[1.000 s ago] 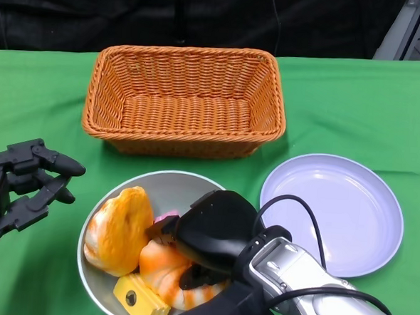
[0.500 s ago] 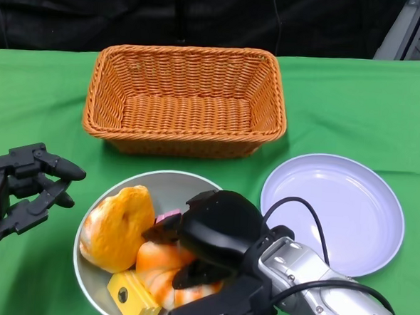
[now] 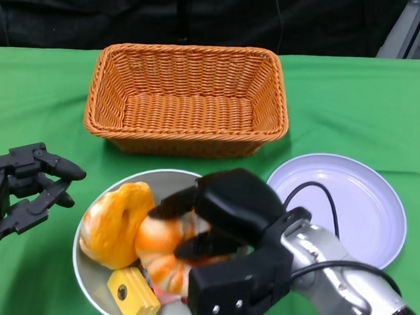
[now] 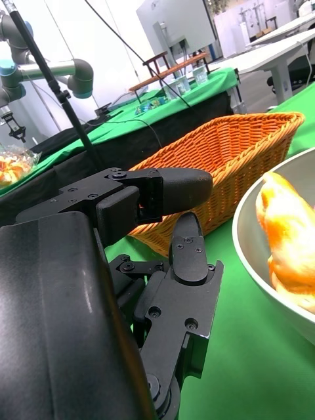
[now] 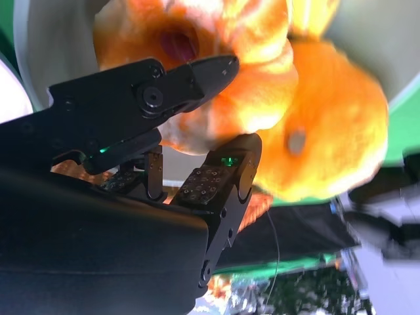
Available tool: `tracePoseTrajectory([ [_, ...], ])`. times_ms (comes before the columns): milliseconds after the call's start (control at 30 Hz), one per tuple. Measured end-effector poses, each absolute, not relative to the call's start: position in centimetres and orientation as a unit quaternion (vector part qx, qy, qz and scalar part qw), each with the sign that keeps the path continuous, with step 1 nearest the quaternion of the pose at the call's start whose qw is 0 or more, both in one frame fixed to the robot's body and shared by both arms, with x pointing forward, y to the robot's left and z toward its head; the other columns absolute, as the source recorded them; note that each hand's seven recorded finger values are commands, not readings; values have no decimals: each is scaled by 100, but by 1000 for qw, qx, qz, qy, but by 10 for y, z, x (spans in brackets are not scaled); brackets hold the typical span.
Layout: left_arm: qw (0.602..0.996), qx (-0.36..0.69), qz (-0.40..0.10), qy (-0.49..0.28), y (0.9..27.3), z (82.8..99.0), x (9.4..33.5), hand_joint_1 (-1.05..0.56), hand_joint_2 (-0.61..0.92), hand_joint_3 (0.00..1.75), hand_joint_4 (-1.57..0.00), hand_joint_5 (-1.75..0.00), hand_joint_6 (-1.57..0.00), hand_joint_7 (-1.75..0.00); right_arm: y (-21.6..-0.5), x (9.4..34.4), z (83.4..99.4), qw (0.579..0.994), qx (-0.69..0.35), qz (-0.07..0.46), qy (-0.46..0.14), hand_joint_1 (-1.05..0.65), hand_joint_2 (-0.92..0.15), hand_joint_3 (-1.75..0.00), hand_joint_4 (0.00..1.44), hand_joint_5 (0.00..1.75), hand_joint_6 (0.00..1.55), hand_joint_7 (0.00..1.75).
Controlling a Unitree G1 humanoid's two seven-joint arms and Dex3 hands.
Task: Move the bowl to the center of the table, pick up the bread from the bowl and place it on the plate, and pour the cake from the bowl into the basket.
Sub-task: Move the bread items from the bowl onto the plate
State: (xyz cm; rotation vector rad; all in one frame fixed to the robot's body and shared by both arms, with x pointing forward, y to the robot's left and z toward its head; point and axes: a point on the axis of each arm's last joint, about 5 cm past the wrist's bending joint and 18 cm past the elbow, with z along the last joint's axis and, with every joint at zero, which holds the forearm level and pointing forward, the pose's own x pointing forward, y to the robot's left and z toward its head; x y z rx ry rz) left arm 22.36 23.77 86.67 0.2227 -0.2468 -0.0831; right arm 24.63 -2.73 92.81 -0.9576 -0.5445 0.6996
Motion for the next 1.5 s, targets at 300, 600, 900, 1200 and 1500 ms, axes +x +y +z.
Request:
tracePoseTrajectory([
  [300,985,111,-43,-127,237,867,224,-11,92,37,-83,-120,-88,-87,-37,252,956,840,-371,323,-229,-16,-92,-6,72,141,116,5],
  [600,985,110,-44,-128,236,867,225,-11,90,38,-84,-119,-89,-86,-51,249,968,872,-323,326,-171,-15,-92,-8,79,118,110,1],
  [900,985,109,-45,-128,235,867,225,-11,89,40,-81,-123,-84,-94,-76,250,981,909,-263,301,-115,-14,-92,-11,67,149,114,3],
  [1200,985,108,-45,-128,235,867,225,-12,89,39,-83,-122,-85,-93,-103,251,990,940,-205,261,-81,-17,-92,-13,77,141,115,6],
  [1500,985,105,-43,-129,235,867,226,-9,89,41,-84,-122,-86,-93,-140,251,991,965,-155,202,-65,-15,-92,-14,77,140,117,10],
])
